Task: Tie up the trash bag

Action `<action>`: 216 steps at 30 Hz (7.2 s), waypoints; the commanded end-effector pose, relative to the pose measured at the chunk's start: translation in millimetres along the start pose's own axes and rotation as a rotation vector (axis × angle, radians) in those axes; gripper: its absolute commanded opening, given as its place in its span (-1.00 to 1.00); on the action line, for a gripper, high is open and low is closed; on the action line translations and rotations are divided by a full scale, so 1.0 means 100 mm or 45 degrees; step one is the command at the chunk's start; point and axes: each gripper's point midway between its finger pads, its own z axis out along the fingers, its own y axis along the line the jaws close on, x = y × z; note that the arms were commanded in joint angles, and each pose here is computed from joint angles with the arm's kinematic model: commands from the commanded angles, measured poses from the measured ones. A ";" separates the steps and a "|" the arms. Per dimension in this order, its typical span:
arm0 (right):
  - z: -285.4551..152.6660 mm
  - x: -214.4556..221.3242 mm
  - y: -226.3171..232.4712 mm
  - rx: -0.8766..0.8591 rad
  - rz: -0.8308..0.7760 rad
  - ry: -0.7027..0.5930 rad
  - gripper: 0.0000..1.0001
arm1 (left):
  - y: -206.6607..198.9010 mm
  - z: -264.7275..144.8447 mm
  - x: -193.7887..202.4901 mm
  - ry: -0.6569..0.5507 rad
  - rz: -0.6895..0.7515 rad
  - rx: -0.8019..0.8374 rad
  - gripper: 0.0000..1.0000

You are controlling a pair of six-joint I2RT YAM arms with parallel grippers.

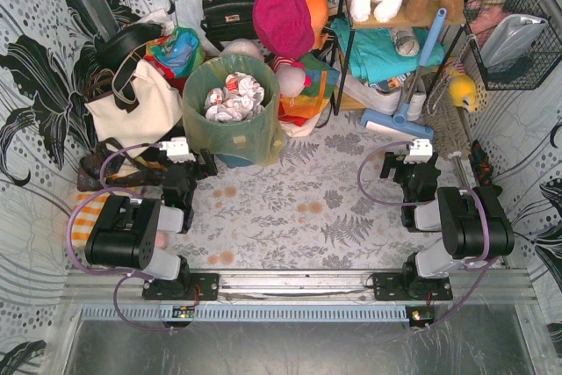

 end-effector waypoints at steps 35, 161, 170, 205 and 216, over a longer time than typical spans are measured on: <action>0.02 -0.10 0.00 -0.008 0.006 -0.052 0.93 | 0.00 0.05 -0.21 -0.095 -0.019 0.011 0.96; 0.18 -2.55 3.65 -0.566 0.503 0.609 -0.14 | -0.27 0.40 -1.94 0.532 -0.328 -0.180 -0.24; 0.22 -2.47 3.71 -0.574 0.490 0.639 -0.47 | -0.28 0.43 -1.90 0.549 -0.316 -0.165 -0.73; -1.93 -2.13 2.11 -0.546 0.381 0.901 -1.00 | -2.27 -2.15 -1.51 0.989 -0.218 0.479 -1.00; -2.10 -2.00 2.03 -0.552 0.377 0.975 -1.00 | -2.35 -2.62 -1.30 1.102 -0.278 0.489 -0.91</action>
